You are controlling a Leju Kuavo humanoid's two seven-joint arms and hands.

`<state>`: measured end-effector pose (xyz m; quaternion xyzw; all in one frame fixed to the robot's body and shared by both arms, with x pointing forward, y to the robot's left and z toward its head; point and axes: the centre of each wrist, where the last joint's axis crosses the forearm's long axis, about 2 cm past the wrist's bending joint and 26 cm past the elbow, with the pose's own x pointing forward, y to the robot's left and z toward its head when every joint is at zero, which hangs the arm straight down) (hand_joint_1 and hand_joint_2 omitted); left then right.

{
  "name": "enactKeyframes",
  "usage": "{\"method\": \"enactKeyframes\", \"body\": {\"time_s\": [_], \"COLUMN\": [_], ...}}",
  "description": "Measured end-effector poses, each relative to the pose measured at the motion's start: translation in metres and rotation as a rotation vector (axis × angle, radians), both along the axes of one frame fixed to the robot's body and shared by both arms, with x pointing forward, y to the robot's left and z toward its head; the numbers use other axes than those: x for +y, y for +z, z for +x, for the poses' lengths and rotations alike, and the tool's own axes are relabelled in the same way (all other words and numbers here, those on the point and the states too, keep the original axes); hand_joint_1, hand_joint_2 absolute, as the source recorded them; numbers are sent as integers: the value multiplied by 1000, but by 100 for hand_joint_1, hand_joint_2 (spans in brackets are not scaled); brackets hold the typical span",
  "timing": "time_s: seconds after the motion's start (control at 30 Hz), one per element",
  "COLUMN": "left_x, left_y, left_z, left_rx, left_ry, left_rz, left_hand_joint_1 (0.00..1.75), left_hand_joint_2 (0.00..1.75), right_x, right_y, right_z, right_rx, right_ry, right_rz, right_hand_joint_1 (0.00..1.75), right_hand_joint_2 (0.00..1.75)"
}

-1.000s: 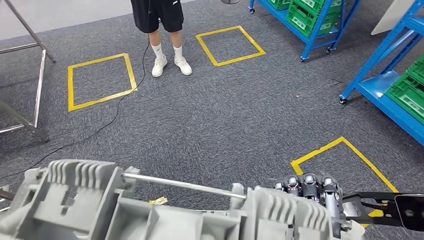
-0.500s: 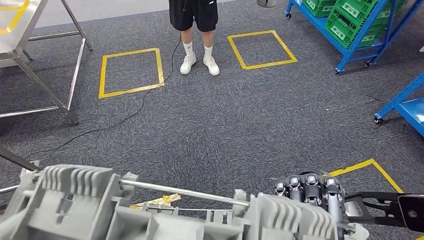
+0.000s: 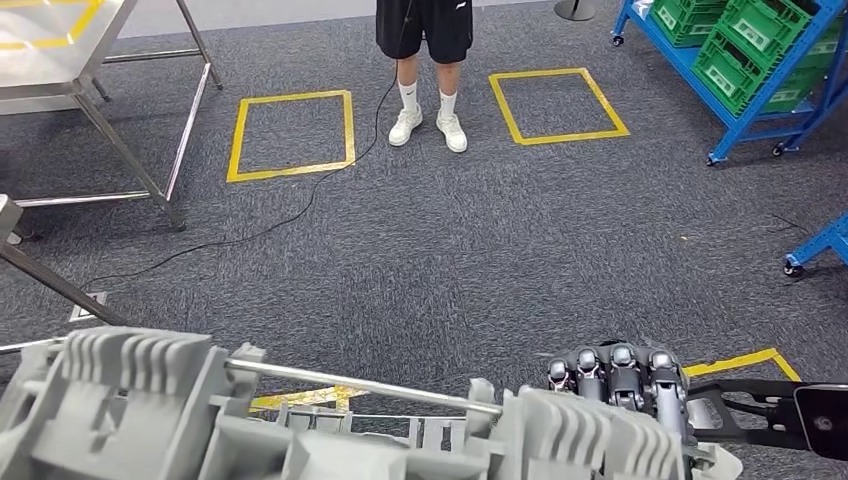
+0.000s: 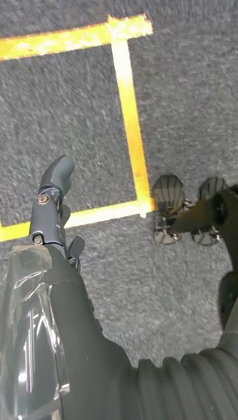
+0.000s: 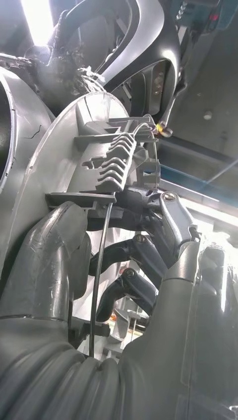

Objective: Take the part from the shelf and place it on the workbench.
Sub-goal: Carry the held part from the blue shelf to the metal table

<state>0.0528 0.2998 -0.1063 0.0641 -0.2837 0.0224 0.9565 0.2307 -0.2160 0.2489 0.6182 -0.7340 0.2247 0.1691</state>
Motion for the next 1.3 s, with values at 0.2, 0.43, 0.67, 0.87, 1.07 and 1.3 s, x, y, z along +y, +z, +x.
{"method": "enactKeyframes", "body": {"time_s": [0.2, 0.43, 0.67, 0.87, 1.07, 1.3], "left_x": [1, 0, 2, 1, 4, 4], "left_y": [0, 0, 0, 0, 0, 1], "left_z": [0, 1, -2, -2, 0, 0], "left_rx": [-1, -1, 5, 4, 0, -2], "left_ry": [-9, -11, -12, -12, -12, -21], "left_rz": [4, 2, 5, 5, 10, 12], "left_hand_joint_1": [0, 0, 0, 0, 0, 0], "left_hand_joint_2": [175, 175, 175, 175, 175, 175], "right_x": [1, 0, 1, 2, 2, 1], "right_y": [1, -1, 1, 1, 1, 1], "right_z": [-1, -2, -2, -2, -2, -3], "right_rx": [-3, -1, -6, -6, -8, -9], "right_ry": [4, 5, 7, 9, 9, 10], "right_rz": [3, -1, 5, 6, 8, 10], "right_hand_joint_1": [175, 175, 175, 175, 175, 175], "right_hand_joint_2": [175, 175, 175, 175, 175, 175]}}
